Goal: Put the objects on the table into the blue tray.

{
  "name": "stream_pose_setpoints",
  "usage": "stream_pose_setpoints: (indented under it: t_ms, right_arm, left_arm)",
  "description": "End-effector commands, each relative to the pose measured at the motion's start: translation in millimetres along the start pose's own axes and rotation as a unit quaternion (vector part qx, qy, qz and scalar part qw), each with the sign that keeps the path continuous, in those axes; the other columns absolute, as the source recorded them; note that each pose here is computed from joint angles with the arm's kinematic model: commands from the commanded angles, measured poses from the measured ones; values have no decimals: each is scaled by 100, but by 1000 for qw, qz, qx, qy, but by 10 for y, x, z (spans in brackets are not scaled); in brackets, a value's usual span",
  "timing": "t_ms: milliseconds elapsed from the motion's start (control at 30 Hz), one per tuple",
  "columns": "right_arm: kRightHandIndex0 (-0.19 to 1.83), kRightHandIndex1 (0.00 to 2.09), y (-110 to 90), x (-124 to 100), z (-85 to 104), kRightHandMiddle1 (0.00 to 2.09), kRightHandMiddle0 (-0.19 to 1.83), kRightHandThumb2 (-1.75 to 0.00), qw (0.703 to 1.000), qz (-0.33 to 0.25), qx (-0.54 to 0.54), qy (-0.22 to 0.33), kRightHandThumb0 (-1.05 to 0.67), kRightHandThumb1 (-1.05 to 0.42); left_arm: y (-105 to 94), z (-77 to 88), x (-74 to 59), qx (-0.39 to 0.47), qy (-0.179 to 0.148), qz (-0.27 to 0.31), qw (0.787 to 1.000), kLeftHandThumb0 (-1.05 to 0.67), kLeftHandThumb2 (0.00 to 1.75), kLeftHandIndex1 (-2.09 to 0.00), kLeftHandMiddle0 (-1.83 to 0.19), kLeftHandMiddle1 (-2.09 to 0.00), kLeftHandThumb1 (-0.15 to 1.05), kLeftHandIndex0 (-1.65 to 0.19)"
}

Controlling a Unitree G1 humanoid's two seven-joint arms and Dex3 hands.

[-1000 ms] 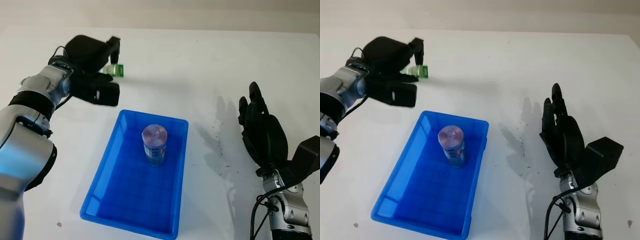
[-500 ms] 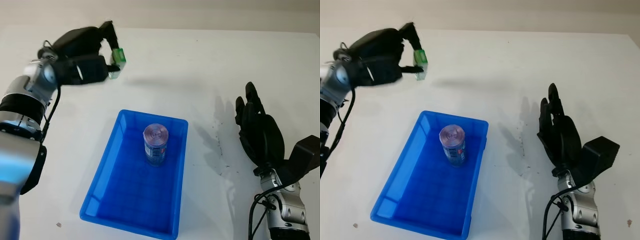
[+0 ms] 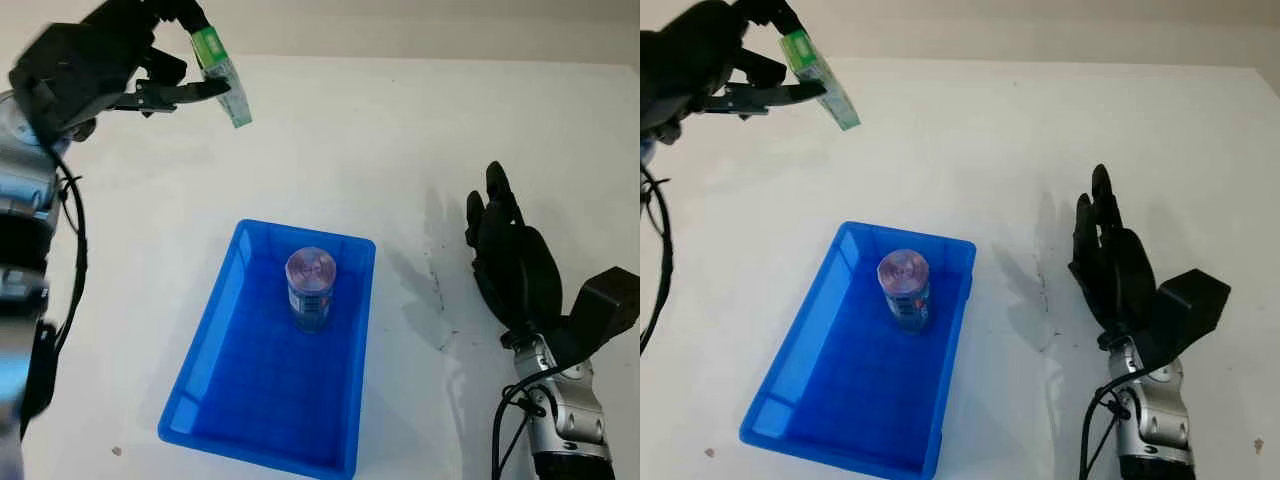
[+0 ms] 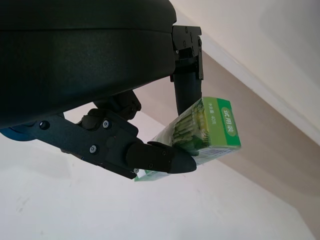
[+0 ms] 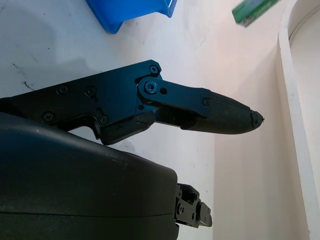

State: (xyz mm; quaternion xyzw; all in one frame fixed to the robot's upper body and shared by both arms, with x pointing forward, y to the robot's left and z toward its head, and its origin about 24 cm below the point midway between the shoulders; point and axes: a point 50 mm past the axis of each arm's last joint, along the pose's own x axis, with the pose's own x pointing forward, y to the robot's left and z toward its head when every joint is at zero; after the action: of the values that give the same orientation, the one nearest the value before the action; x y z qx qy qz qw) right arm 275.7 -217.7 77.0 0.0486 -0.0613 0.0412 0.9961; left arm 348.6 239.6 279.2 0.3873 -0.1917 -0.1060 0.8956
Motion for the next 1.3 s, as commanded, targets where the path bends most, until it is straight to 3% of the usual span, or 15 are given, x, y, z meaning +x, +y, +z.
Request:
stream_pose_setpoints:
  t_ms: [0,167,467,633,867,900,967,1000,1033,1067,1133,1267]
  right_arm:
    - [-19,0,24,42,4,0,-19,-63,1000,5,7,-4,-79,-105]
    - [-19,0,66,76,-6,0,-19,-66,1000,10,11,-3,-76,-105]
    - [-19,0,139,136,-38,0,-19,-66,1000,8,18,1,-80,-105]
    - [-19,0,187,181,-60,0,-19,-67,1000,19,17,-2,-81,-105]
    - [-19,0,219,187,-71,0,-19,-70,999,23,26,-1,-80,-105]
    - [-19,0,216,182,-71,0,-19,-70,999,22,26,-2,-81,-105]
    - [-19,0,206,173,-74,0,-19,-69,1000,18,24,-3,-81,-105]
    - [-19,0,199,169,-77,0,-19,-69,1000,16,24,-2,-82,-105]
    - [-19,0,193,164,-78,0,-19,-68,1000,14,25,-3,-82,-105]
    - [-19,0,189,160,-79,0,-19,-68,1000,13,26,-4,-82,-105]
    - [-19,0,183,149,-72,0,-19,-67,1000,9,23,-2,-82,-105]
    - [-19,0,175,132,-65,0,-19,-66,1000,5,23,-4,-82,-105]
  left_arm:
    - [185,278,-247,7,-15,28,999,-44,41,-209,-100,-209,105,-72]
    - [223,534,-527,-89,21,-27,995,-42,40,-209,-101,-209,105,-66]
    - [180,922,-960,-82,38,-125,988,-43,39,-209,-90,-209,105,-42]
    - [99,1021,-1080,-94,18,-173,980,-41,39,-209,-94,-209,105,-46]
    - [-24,1018,-1118,-128,39,-212,968,-39,41,-209,-94,-209,105,-37]
    - [-52,979,-1101,-136,45,-218,965,-42,41,-203,-78,-203,105,-28]
    - [-96,926,-1078,-151,55,-231,959,-44,41,-170,-47,-174,105,-9]
    - [-119,906,-1067,-161,65,-243,954,-48,41,-123,-36,-123,105,1]
    - [-138,898,-1059,-160,73,-253,951,-50,38,-69,-29,-59,105,2]
    - [-149,895,-1054,-159,79,-259,949,-53,38,-43,-22,-32,105,4]
    - [-170,886,-1034,-153,90,-264,948,-58,35,-16,-5,-8,105,10]
    - [-189,859,-998,-143,103,-258,950,-63,29,-5,8,-3,105,18]
